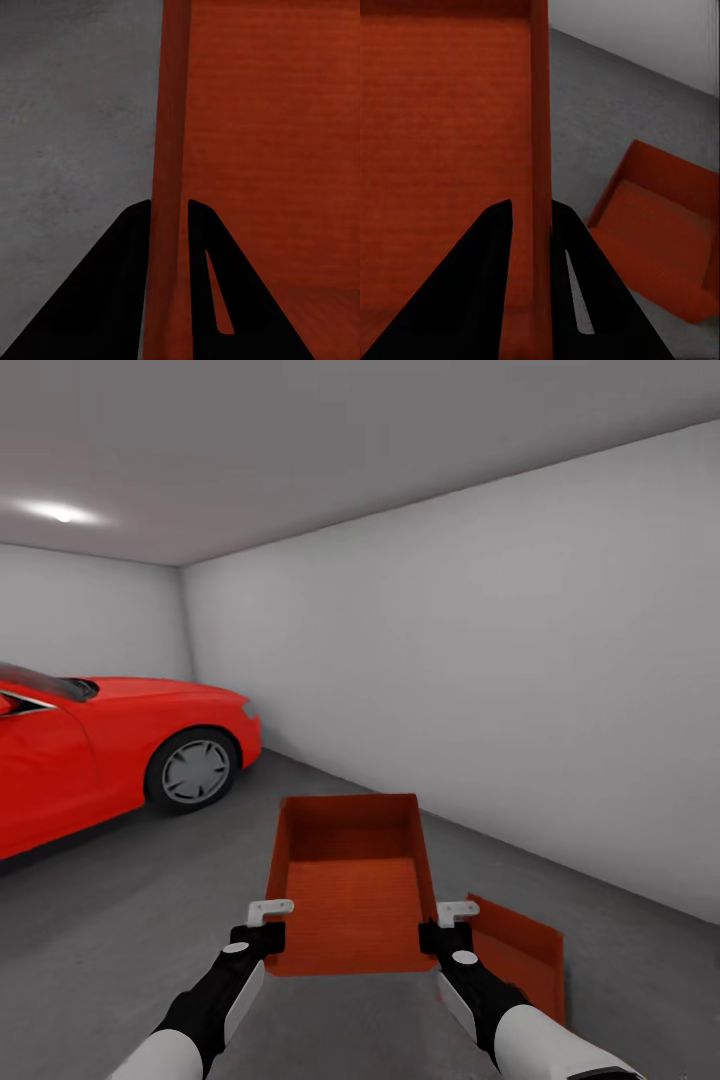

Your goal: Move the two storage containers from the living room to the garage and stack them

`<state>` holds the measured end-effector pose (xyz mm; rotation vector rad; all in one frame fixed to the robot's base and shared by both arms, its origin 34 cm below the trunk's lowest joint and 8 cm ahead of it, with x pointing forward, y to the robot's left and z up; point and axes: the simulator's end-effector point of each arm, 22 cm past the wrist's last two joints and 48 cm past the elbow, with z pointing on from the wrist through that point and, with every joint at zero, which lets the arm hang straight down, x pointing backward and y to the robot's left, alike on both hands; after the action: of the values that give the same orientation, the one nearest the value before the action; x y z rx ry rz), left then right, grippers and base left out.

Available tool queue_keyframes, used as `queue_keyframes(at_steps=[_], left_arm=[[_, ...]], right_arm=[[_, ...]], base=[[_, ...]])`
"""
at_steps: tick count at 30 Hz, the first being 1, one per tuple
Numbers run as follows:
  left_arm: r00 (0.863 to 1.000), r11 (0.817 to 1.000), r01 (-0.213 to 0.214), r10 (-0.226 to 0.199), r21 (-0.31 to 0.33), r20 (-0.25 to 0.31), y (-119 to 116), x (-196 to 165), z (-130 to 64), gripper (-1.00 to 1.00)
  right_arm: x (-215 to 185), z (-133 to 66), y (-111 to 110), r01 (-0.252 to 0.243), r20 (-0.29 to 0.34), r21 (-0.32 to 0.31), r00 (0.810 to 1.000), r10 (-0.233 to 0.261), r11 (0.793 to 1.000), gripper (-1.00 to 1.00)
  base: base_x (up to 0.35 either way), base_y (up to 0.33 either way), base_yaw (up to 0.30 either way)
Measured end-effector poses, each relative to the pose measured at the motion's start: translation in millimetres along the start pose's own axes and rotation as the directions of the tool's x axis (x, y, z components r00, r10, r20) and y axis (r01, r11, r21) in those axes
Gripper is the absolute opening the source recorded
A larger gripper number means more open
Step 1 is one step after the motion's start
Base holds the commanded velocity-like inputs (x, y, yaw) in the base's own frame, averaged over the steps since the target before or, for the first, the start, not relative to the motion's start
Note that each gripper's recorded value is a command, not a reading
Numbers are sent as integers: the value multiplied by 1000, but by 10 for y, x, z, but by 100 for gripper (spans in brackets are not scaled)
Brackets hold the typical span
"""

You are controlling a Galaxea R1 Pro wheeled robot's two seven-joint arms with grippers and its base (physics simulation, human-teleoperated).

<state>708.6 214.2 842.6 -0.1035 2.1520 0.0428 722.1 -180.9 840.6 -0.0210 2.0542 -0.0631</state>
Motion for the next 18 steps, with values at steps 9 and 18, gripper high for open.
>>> queue_keyframes(at_steps=[9,18], left_arm=[[1000,1000,0,0,0,0,0,0,0,-100],[1000,1000,-1,1,0,0,0,-1,0,-100]], right_arm=[[0,0,0,0,0,0,1000,0,1000,-100],[0,0,0,0,0,0,1000,0,1000,-100]], base=[[0,0,-245],[0,0,-245]])
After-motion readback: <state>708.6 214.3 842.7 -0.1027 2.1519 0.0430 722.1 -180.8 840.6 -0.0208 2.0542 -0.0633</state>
